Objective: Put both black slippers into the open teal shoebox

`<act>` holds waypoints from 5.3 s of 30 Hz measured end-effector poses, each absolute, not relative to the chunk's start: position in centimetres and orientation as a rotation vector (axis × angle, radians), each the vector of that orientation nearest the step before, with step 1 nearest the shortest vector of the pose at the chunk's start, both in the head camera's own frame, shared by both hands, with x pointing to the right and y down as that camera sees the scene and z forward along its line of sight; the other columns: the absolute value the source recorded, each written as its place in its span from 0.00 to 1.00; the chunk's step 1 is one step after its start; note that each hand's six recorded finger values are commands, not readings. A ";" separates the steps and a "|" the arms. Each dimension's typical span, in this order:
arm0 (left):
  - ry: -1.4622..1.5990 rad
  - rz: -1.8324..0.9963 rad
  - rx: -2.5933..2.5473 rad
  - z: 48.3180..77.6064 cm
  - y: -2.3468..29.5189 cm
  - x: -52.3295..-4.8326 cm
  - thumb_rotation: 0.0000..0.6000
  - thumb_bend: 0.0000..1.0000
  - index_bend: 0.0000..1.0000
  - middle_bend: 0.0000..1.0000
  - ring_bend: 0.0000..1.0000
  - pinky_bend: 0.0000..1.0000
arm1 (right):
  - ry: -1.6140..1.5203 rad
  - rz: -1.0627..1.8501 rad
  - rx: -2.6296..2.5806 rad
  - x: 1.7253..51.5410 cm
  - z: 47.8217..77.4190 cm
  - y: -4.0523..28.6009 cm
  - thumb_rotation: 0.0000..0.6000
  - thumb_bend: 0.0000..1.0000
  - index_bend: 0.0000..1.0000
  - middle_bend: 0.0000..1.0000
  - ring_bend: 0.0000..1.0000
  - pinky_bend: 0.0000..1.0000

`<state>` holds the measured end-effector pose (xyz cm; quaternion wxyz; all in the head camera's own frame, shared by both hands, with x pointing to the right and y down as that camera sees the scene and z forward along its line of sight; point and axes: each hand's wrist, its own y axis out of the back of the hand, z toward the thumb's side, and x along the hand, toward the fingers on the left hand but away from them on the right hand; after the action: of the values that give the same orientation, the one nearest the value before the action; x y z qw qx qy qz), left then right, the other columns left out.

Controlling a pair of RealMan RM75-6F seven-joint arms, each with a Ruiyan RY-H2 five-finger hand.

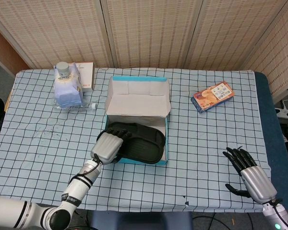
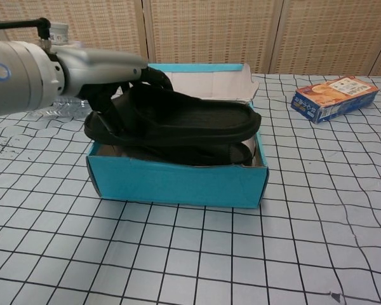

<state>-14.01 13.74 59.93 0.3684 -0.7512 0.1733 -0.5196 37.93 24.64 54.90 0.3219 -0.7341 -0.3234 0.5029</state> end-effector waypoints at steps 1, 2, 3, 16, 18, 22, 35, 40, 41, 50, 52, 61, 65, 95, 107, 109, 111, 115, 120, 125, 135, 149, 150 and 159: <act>0.433 -1.348 -1.931 59.9 13.7 -13.7 1.00 0.46 0.48 0.63 0.62 0.65 | -0.849 1.321 -1.928 37.9 54.9 24.6 0.96 0.14 0.00 0.00 0.00 0.00; 0.425 -1.359 -1.933 59.9 13.6 -13.4 1.00 0.46 0.49 0.64 0.63 0.66 | -0.848 1.321 -1.929 37.9 54.9 24.6 0.96 0.14 0.00 0.00 0.00 0.00; 0.417 -1.369 -1.935 59.9 13.6 -13.2 1.00 0.46 0.49 0.64 0.64 0.67 | -0.848 1.321 -1.930 37.9 55.0 24.6 0.96 0.14 0.00 0.00 0.00 0.00; 0.256 -1.553 -1.982 59.9 13.0 -12.2 1.00 0.46 0.49 0.65 0.64 0.69 | -0.844 1.324 -1.933 37.8 55.1 24.6 0.96 0.14 0.00 0.00 0.00 0.00; 0.235 -1.571 -2.005 59.9 12.9 -12.1 1.00 0.46 0.49 0.65 0.64 0.69 | -0.850 1.324 -1.928 37.9 55.0 24.5 0.96 0.14 0.00 0.00 0.00 0.00; 0.199 -1.600 -2.053 60.3 12.3 -11.8 1.00 0.46 0.48 0.66 0.65 0.70 | -0.849 1.330 -1.927 37.9 55.1 24.5 0.96 0.14 0.00 0.00 0.00 0.00; 0.126 -1.691 -2.094 62.2 11.2 -10.7 1.00 0.46 0.49 0.73 0.73 0.79 | -0.868 1.340 -1.917 38.3 55.1 24.2 0.96 0.14 0.00 0.00 0.00 0.00; 0.073 -1.726 -2.082 62.3 11.6 -10.7 1.00 0.46 0.50 0.75 0.75 0.81 | -0.863 1.338 -1.924 38.2 55.2 24.2 0.96 0.14 0.00 0.00 0.00 0.00; 0.066 -1.733 -2.079 62.3 11.6 -10.7 1.00 0.46 0.50 0.75 0.75 0.81 | -0.863 1.337 -1.924 38.2 55.2 24.1 0.96 0.14 0.00 0.00 0.00 0.00; 0.039 -1.802 -2.101 63.9 11.4 -11.0 1.00 0.46 0.50 0.76 0.76 0.83 | -0.876 1.337 -1.914 38.5 54.9 24.1 0.96 0.14 0.00 0.00 0.00 0.00; 0.031 -1.819 -2.124 64.3 11.5 -11.1 1.00 0.46 0.50 0.76 0.76 0.83 | -0.877 1.337 -1.912 38.5 54.9 24.1 0.96 0.14 0.00 0.00 0.00 0.00; -0.024 -1.849 -2.258 65.8 12.2 -11.0 1.00 0.46 0.50 0.76 0.76 0.83 | -0.877 1.338 -1.909 38.5 55.0 24.0 0.96 0.14 0.00 0.00 0.00 0.00; -0.031 -1.843 -2.306 66.3 12.1 -10.9 1.00 0.46 0.50 0.76 0.76 0.82 | -0.880 1.338 -1.906 38.5 54.9 24.0 0.96 0.14 0.00 0.00 0.00 0.00; 0.067 -1.575 -2.549 64.2 9.9 -12.5 1.00 0.46 0.02 0.00 0.00 0.11 | -0.869 1.343 -1.901 38.4 54.8 24.3 0.96 0.14 0.00 0.00 0.00 0.00; 0.194 -1.373 -2.469 60.6 10.3 -14.5 1.00 0.46 0.11 0.10 0.03 0.20 | -0.868 1.320 -1.904 38.2 54.5 24.4 0.96 0.14 0.00 0.00 0.00 0.00; 0.228 -1.329 -2.403 60.2 10.8 -15.7 1.00 0.46 0.12 0.11 0.04 0.20 | -0.862 1.319 -1.909 38.1 54.5 24.4 0.96 0.14 0.00 0.00 0.00 0.00; 0.251 -1.290 -2.351 59.9 11.4 -16.8 1.00 0.46 0.12 0.11 0.05 0.19 | -0.854 1.321 -1.915 38.0 54.7 24.5 0.96 0.14 0.00 0.00 0.00 0.00; 0.293 -1.208 -2.266 59.2 13.5 -19.3 1.00 0.46 0.10 0.12 0.08 0.19 | -0.852 1.313 -1.916 37.9 54.6 24.5 0.96 0.14 0.00 0.00 0.00 0.00; 0.355 -1.123 -2.197 58.5 15.7 -21.7 1.00 0.46 0.10 0.16 0.10 0.19 | -0.864 1.311 -1.907 38.0 54.3 24.6 0.96 0.14 0.00 0.00 0.00 0.00; 0.420 -1.042 -2.139 58.4 18.5 -24.1 1.00 0.45 0.10 0.16 0.07 0.17 | -0.866 1.309 -1.906 38.0 54.3 24.6 0.96 0.14 0.00 0.00 0.00 0.00; 0.393 -1.060 -2.174 62.2 22.6 -25.4 1.00 0.45 0.08 0.09 0.00 0.12 | -0.865 1.296 -1.924 37.9 54.0 24.8 0.96 0.14 0.00 0.00 0.00 0.00; 0.443 -0.998 -1.908 60.3 20.5 -24.5 1.00 0.45 0.06 0.05 0.00 0.11 | -0.858 1.303 -1.933 38.1 54.0 24.8 0.96 0.14 0.00 0.00 0.00 0.00; 0.444 -0.999 -1.912 60.2 20.5 -24.5 1.00 0.45 0.06 0.06 0.00 0.11 | -0.857 1.302 -1.934 38.1 54.0 24.9 0.96 0.14 0.00 0.00 0.00 0.00; 0.383 -1.020 -1.963 61.5 21.4 -23.9 1.00 0.45 0.06 0.06 0.01 0.11 | -0.861 1.306 -1.929 38.1 53.9 24.9 0.96 0.14 0.00 0.00 0.00 0.00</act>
<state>-23.91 21.40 61.53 0.4332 -0.7881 0.1538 -0.4094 38.12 24.89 53.90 0.3231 -0.7352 -0.3280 0.4975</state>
